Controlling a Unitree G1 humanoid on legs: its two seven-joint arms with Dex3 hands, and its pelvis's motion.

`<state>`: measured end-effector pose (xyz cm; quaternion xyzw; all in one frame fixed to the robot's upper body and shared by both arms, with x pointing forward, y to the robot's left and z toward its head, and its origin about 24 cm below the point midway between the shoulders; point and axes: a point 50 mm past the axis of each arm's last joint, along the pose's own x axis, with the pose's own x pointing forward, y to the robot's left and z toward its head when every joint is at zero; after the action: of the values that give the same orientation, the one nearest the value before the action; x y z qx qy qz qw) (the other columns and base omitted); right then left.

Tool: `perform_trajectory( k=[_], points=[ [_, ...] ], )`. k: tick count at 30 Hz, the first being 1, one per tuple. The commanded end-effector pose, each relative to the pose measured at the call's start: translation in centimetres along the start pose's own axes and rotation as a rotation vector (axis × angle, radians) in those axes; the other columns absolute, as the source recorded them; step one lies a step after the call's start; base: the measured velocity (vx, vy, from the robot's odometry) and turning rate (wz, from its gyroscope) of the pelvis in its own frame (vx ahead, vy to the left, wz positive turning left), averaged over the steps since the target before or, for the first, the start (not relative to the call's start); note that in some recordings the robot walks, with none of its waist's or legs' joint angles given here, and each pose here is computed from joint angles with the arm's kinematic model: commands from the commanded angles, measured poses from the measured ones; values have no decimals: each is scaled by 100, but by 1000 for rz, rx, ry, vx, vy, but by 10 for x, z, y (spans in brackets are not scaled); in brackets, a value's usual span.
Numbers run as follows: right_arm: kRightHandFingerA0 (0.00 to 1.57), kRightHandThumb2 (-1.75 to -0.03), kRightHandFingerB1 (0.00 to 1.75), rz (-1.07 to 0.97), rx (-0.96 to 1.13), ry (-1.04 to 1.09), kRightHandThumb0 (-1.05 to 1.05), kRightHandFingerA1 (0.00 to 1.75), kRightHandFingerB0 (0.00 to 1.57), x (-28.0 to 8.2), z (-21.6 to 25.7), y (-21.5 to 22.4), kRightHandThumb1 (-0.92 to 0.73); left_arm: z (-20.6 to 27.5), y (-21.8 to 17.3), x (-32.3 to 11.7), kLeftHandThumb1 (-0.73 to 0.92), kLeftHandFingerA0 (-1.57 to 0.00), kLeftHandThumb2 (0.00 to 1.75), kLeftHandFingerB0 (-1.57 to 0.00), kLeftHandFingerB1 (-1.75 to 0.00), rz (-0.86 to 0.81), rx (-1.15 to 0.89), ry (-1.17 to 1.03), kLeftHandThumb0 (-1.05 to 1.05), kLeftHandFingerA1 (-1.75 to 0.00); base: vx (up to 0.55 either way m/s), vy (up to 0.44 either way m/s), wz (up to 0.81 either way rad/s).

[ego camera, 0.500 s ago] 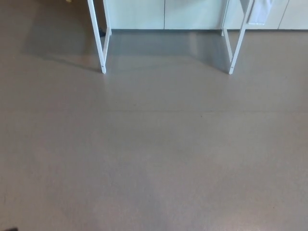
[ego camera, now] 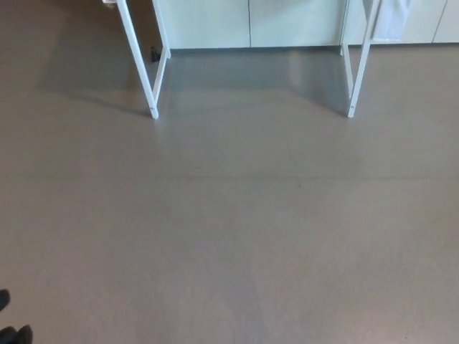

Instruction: The robot walk up to a desk on which a bottle is kept on the left hand side and a container is kept on the right hand side. The robot uses its left hand to pick up the bottle and places it in the container.

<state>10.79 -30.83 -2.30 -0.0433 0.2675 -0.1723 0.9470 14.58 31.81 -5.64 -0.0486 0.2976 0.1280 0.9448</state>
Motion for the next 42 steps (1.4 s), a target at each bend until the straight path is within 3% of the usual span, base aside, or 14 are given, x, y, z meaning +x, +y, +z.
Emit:
perform_trajectory(
  k=[1, 16, 30, 42],
  points=[
    [34, -96, 49, 16, 78, 45, -7, 57, 14, -1, -6, 0, -55, -2, 7, -3, 51, -41, 94, -12, -46, -24, -15, 26, -12, -59, 256, 17, -10],
    [36, -96, 48, 17, 81, 88, -10, 58, 12, -7, -18, 0, -56, -4, 9, -7, 54, -38, 96, -10, -46, -23, -18, 53, -12, -58, 332, 156, -16],
    [35, -96, 48, 10, 69, 112, -10, 58, 13, -15, -29, -5, -55, -13, 8, -13, 55, -38, 96, -11, -46, -37, 13, 83, -13, -58, 379, -113, 12],
    [38, -95, 48, -2, 87, 111, -12, 59, 13, -20, -31, -6, -53, -12, 6, -10, 55, -39, 97, -11, -46, -53, 39, 81, -15, -58, 477, 86, -12]
  ],
)
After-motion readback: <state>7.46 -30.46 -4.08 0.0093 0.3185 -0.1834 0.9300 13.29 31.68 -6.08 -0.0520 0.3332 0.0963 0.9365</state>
